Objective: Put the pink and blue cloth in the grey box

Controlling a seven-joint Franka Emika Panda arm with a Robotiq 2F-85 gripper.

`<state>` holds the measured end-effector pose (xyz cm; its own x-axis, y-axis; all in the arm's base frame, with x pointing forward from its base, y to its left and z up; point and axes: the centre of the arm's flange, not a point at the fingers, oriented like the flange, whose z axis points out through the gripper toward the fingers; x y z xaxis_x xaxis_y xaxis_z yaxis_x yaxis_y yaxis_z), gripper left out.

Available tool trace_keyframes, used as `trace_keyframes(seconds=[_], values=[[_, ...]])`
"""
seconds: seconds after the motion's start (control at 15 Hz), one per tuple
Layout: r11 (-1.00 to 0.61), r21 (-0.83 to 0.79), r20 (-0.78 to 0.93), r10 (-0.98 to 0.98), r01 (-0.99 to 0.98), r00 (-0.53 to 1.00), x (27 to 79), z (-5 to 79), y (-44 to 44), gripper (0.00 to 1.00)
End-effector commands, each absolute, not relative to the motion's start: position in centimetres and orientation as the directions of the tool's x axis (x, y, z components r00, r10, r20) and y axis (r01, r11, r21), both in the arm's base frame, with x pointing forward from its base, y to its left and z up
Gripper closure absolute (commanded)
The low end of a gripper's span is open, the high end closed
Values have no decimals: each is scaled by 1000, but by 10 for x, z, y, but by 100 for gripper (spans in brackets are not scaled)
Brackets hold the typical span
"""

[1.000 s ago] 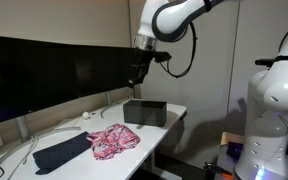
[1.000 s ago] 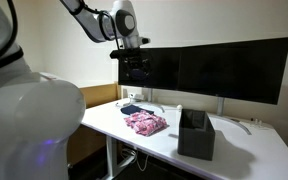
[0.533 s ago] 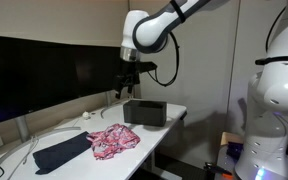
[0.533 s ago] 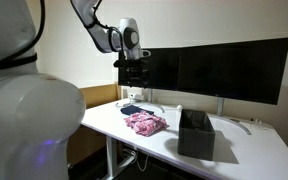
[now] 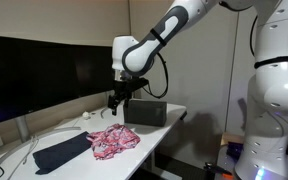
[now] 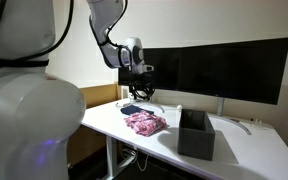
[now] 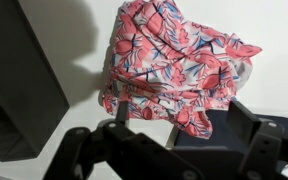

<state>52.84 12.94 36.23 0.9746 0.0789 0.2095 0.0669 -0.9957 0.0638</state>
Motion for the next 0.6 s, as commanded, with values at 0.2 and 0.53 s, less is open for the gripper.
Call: trace_keyframes(seconds=[0.2,0.53], values=[[-991,121,174,81,60,981,567,311,145,0],[-992,115,110,72,59,991,579,274,155,0]])
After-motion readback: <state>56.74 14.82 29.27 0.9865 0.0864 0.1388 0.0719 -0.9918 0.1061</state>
